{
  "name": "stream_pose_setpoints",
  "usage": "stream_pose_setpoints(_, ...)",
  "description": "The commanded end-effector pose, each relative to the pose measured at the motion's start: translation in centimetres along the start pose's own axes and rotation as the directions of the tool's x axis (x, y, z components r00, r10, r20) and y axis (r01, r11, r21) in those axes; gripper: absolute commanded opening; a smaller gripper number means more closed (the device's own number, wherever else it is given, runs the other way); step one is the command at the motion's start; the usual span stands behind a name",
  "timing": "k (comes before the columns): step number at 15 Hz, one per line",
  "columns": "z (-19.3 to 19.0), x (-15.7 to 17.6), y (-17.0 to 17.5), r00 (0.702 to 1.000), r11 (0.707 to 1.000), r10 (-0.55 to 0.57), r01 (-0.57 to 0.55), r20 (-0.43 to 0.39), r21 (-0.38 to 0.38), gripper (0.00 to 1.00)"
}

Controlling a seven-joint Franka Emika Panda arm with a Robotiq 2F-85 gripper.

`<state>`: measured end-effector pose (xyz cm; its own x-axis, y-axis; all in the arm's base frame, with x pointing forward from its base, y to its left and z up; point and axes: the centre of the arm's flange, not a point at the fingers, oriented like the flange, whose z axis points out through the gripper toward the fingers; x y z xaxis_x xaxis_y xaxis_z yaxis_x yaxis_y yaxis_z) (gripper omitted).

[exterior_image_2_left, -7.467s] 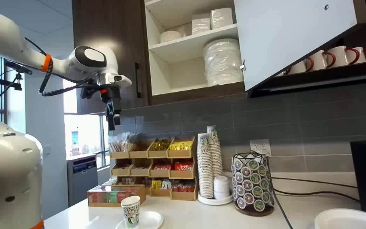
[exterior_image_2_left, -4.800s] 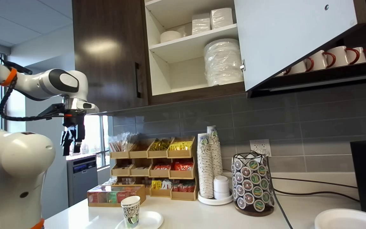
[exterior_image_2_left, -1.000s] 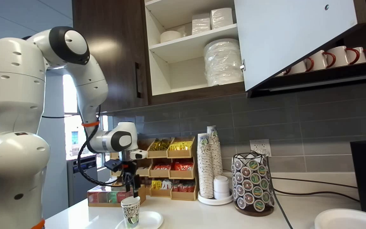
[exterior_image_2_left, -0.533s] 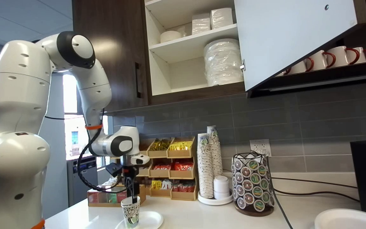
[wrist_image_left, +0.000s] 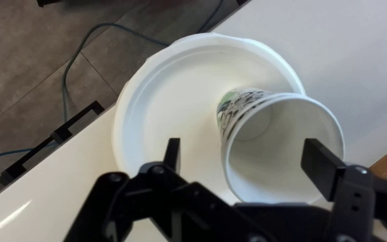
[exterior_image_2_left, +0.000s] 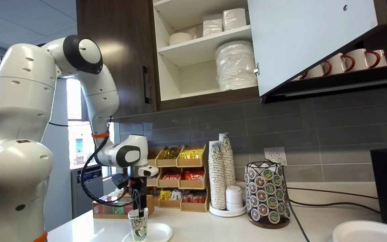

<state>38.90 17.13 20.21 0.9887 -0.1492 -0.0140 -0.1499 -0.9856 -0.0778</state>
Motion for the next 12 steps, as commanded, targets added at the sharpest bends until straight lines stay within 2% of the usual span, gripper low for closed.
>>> stream_pose_setpoints(1,0.89,0.01,-0.06,1.0,1.0,0.015,-0.015,0.004,0.023,0.86)
stream_pose_setpoints(2,0.92,0.01,-0.04,1.0,0.999,0.021,-0.021,0.005,0.025,0.81)
stream_pose_setpoints(3,0.95,0.02,-0.02,1.0,0.999,0.025,-0.026,0.006,0.026,0.7)
stream_pose_setpoints(7,0.98,0.06,0.05,0.999,0.999,0.039,-0.039,0.007,0.026,0.35)
stream_pose_setpoints(10,0.89,0.13,0.12,0.999,0.999,0.041,-0.041,0.005,0.026,0.14)
stream_pose_setpoints(11,0.83,0.17,0.16,0.999,0.999,0.042,-0.042,0.003,0.024,0.03)
stream_pose_setpoints(12,0.8,0.21,0.19,0.999,0.999,0.043,-0.043,0.001,0.024,0.0)
